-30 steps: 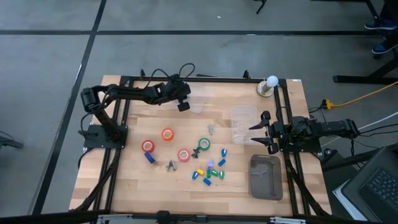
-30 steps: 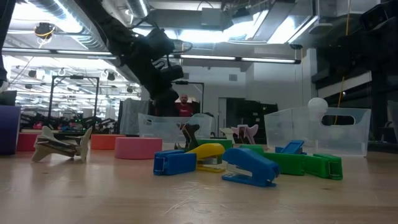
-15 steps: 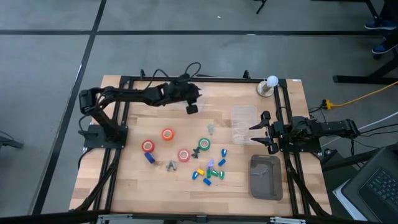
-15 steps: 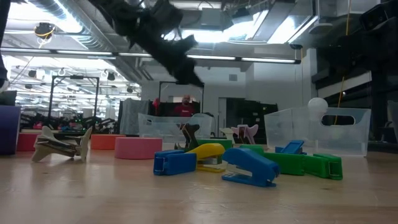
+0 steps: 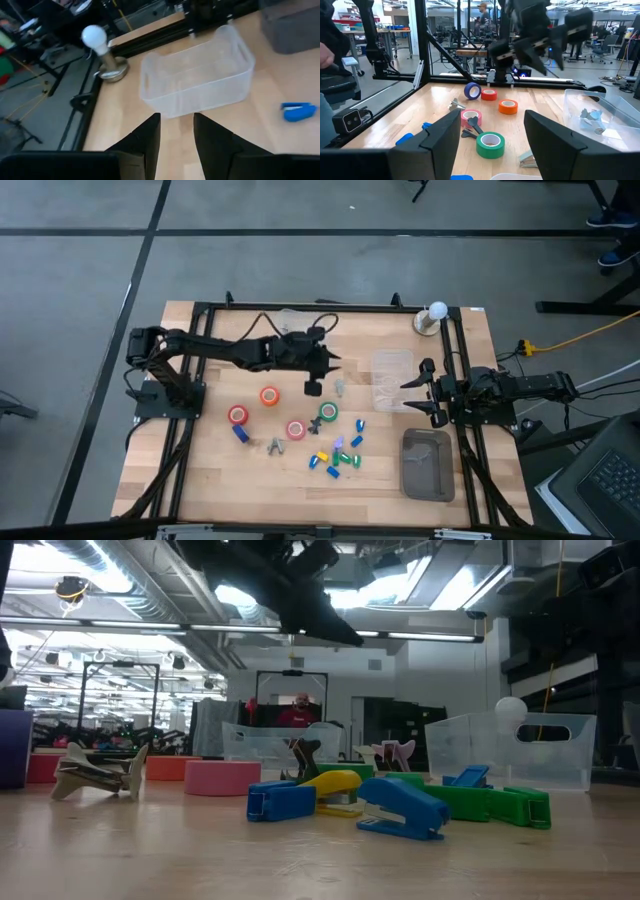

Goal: Pick and place Stapler, Stapler remover, tape
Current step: Put the grey staple remover into the top transparent bin, then put the blue staple remover into the top transparent bin

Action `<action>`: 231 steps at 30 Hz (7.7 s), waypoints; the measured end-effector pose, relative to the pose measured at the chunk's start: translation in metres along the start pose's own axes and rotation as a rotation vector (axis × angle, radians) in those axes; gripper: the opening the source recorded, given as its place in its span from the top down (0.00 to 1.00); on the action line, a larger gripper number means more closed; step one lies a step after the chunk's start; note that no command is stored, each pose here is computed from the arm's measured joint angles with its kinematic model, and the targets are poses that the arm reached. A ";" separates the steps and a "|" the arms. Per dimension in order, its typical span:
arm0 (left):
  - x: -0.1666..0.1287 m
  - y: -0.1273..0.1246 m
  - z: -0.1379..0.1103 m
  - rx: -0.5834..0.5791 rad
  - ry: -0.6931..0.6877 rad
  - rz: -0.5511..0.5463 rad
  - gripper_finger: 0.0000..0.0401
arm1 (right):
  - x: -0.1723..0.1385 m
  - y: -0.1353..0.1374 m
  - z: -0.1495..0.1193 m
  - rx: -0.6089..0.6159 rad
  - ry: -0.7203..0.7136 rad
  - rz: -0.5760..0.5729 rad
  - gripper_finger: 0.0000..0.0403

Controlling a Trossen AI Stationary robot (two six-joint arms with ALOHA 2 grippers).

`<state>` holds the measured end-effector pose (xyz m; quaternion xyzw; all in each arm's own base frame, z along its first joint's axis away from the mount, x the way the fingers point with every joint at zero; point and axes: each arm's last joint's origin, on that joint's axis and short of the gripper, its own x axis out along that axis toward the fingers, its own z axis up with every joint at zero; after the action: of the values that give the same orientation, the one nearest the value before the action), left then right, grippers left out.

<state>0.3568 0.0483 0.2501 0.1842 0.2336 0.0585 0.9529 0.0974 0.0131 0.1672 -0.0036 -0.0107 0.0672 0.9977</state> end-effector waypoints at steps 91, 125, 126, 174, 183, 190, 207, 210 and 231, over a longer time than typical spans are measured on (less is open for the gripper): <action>0.082 -0.008 -0.094 -1.123 0.279 -0.330 0.99 | 0.000 0.000 0.000 0.000 0.000 0.000 0.44; -0.042 0.086 -0.003 -0.802 -0.191 -0.103 0.99 | 0.000 0.000 0.000 0.000 0.000 0.000 0.44; -0.043 0.088 -0.004 -0.798 -0.179 -0.085 0.99 | 0.000 0.000 0.000 0.000 0.000 0.000 0.44; 0.005 0.110 -0.121 -0.573 0.466 0.207 0.88 | 0.000 0.000 0.000 0.000 0.000 0.000 0.44; -0.007 0.113 -0.111 -0.542 0.446 0.201 0.79 | 0.000 0.000 0.000 0.000 0.000 0.000 0.44; -0.047 0.130 -0.081 -0.429 0.333 0.261 0.79 | 0.000 0.000 0.000 0.000 0.000 0.000 0.44; -0.110 0.157 -0.066 -0.458 0.252 0.408 0.79 | 0.000 0.000 0.000 0.000 0.001 0.001 0.44; -0.110 0.161 -0.071 -0.468 0.263 0.420 0.79 | 0.000 0.000 0.000 0.000 0.000 0.000 0.44; -0.116 0.170 -0.078 -0.404 0.290 0.446 0.80 | 0.000 0.000 0.000 0.000 0.003 0.000 0.44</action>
<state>0.2135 0.2082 0.2996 0.0282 0.3042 0.3365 0.8907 0.0974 0.0131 0.1669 -0.0037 -0.0090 0.0670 0.9977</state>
